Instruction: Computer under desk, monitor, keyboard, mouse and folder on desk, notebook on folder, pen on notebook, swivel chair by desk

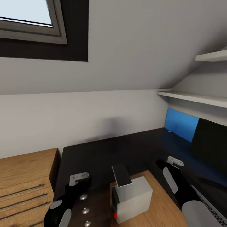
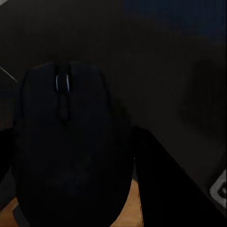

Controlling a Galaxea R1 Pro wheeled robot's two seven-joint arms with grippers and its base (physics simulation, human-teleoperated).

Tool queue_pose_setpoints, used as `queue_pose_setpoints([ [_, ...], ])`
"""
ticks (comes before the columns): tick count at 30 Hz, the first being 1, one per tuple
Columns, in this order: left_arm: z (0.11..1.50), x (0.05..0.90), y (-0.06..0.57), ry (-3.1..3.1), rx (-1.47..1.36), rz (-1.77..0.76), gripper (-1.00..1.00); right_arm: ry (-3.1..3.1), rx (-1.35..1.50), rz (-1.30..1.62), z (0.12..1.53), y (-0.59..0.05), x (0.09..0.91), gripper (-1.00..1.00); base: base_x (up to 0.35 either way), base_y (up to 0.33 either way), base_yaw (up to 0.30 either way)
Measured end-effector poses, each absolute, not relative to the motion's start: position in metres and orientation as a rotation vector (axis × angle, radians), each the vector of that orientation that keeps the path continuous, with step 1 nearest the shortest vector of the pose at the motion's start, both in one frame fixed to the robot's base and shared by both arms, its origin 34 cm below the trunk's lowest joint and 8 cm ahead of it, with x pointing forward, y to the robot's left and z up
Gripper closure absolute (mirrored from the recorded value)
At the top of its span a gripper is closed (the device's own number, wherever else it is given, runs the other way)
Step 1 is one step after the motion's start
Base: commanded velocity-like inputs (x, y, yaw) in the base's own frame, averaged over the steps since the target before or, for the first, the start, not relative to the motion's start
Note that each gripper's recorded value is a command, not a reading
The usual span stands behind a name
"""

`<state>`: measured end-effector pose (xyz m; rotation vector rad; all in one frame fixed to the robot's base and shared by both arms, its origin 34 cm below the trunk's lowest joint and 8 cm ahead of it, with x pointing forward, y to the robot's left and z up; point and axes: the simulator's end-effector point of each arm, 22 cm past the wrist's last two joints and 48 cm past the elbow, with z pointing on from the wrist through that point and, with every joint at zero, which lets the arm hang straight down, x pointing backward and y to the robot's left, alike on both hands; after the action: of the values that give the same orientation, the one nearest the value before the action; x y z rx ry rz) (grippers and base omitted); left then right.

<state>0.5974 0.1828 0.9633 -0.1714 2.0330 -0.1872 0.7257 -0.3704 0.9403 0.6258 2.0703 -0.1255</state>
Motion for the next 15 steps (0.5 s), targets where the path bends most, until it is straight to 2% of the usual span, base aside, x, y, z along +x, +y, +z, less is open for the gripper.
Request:
queue_pose_setpoints([
  [10,0.9677,0.5972,0.1829,2.024,-0.170,-0.188,-1.00,2.063,0.621,-0.124,0.9457,-0.3695,0.7258,1.00,0.000,0.000,-0.265],
  [15,0.9688,0.5971,0.1830,2.021,-0.170,-0.188,-1.00,2.067,0.607,-0.128,0.9456,-0.3661,0.7259,1.00,0.025,0.000,-0.114],
])
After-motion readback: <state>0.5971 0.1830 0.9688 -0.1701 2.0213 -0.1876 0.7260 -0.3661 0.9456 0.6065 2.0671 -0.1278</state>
